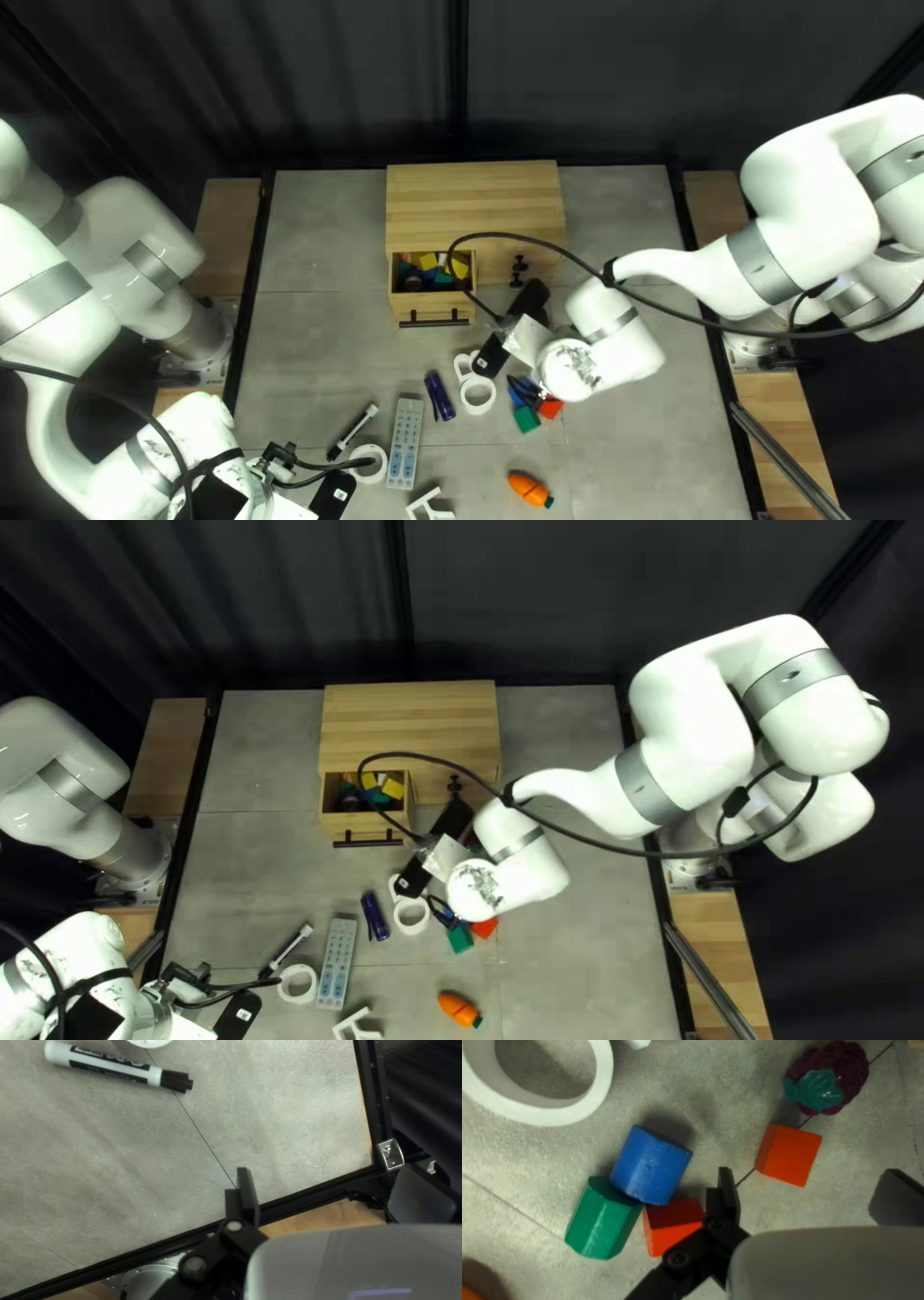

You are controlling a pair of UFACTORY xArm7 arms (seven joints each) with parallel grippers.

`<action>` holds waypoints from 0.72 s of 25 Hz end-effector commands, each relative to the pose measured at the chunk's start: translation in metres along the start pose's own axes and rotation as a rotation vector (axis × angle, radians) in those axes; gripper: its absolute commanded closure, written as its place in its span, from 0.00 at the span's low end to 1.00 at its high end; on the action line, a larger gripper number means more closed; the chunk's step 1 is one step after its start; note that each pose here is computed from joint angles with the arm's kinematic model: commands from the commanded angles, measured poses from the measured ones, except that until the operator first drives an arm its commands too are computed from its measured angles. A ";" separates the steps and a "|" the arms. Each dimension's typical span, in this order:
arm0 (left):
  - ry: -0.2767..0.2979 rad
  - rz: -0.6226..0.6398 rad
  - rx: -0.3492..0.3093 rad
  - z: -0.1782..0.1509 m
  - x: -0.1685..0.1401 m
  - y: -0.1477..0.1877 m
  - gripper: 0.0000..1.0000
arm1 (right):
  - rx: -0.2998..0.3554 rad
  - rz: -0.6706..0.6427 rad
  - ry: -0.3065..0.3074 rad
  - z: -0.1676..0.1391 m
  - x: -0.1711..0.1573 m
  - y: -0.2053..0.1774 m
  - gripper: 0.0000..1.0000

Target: Open drawers and place objects into drawer and close

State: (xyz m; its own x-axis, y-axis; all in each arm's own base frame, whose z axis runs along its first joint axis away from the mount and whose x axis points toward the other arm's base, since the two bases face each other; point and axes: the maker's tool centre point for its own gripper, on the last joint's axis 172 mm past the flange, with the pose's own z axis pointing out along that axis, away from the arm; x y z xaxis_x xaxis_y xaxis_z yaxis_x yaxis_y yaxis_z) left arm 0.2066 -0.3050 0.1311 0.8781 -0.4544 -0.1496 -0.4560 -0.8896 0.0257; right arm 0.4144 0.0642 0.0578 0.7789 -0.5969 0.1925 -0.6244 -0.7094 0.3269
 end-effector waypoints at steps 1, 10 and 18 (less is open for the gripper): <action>0.000 0.000 0.000 0.000 0.000 0.000 0.00 | -0.001 0.020 0.021 0.003 0.001 -0.002 0.00; 0.000 0.000 0.000 0.000 0.000 0.000 0.00 | 0.005 0.079 0.003 0.021 -0.003 0.011 0.00; 0.000 0.000 0.000 0.000 0.000 0.000 0.00 | 0.023 0.121 0.001 0.039 0.001 0.020 0.00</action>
State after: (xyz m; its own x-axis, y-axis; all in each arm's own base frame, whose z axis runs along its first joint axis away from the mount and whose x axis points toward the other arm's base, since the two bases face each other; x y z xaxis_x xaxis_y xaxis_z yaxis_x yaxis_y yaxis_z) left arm 0.2066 -0.3050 0.1311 0.8781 -0.4544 -0.1496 -0.4560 -0.8896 0.0257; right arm 0.4006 0.0395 0.0318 0.7044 -0.6728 0.2261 -0.7083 -0.6461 0.2844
